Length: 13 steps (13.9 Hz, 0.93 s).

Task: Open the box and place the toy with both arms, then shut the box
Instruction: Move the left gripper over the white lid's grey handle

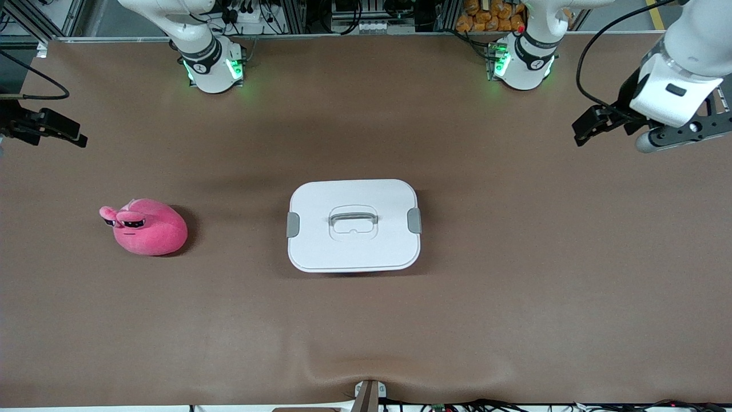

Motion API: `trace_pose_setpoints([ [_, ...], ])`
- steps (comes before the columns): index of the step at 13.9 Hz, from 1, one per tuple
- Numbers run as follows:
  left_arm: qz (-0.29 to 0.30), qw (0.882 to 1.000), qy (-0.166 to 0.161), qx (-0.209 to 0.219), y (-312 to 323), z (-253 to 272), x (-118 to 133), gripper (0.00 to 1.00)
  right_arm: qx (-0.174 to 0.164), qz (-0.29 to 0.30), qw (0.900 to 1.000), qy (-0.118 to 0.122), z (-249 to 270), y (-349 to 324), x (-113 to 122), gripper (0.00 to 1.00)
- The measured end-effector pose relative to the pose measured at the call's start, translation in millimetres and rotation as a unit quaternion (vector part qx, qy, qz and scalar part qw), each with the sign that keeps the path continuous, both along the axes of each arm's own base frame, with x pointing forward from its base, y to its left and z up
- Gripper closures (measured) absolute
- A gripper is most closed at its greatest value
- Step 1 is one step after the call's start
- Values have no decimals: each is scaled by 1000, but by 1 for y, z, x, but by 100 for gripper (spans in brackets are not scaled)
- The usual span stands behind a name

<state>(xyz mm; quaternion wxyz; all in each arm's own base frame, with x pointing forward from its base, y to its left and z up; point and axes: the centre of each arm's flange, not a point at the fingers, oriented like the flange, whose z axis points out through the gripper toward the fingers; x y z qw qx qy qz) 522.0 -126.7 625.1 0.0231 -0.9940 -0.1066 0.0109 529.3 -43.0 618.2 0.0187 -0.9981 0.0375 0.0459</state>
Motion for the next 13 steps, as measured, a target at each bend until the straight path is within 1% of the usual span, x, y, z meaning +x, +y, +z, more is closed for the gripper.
trace_pose_setpoints([
  [6, 37, 999, 7, 1, -27, -12, 4, 0, 0, 0, 1000, 1, -1, 0, 1, 0],
  [13, 97, 995, 2, 0, -74, -26, 1, 0, 1, 0, 1000, 3, -3, 0, 1, 0],
])
